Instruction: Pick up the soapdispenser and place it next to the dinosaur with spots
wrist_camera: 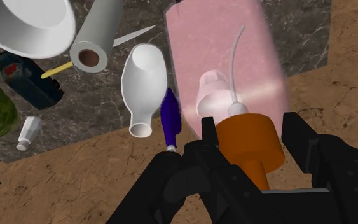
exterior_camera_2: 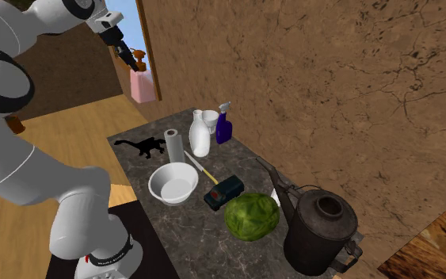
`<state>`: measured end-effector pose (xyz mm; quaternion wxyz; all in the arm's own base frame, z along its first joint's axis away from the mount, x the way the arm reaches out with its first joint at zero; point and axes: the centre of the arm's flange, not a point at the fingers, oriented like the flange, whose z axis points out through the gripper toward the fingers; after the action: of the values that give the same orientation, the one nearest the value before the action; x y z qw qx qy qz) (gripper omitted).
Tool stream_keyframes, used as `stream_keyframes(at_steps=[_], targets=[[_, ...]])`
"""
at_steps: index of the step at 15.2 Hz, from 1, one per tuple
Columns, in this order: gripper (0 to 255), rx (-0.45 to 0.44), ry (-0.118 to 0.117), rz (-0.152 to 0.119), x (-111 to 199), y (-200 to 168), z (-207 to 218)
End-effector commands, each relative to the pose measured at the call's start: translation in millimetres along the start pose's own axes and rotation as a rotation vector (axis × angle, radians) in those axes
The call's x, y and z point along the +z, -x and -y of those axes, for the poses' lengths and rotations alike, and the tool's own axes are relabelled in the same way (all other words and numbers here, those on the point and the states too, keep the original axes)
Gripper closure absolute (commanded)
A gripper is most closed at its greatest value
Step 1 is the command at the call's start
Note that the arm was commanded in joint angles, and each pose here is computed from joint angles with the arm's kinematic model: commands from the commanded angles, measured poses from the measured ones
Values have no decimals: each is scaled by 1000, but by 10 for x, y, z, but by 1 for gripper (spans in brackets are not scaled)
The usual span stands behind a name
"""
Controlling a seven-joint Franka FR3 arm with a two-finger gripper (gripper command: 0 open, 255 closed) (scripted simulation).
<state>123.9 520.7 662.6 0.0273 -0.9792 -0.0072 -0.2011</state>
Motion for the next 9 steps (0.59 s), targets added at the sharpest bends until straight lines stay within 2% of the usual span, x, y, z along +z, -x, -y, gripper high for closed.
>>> stream_keyframes(at_steps=[1, 9], targets=[[255, 2, 0, 0, -46, 154, 167], [255, 2, 0, 0, -290, 816, 953]])
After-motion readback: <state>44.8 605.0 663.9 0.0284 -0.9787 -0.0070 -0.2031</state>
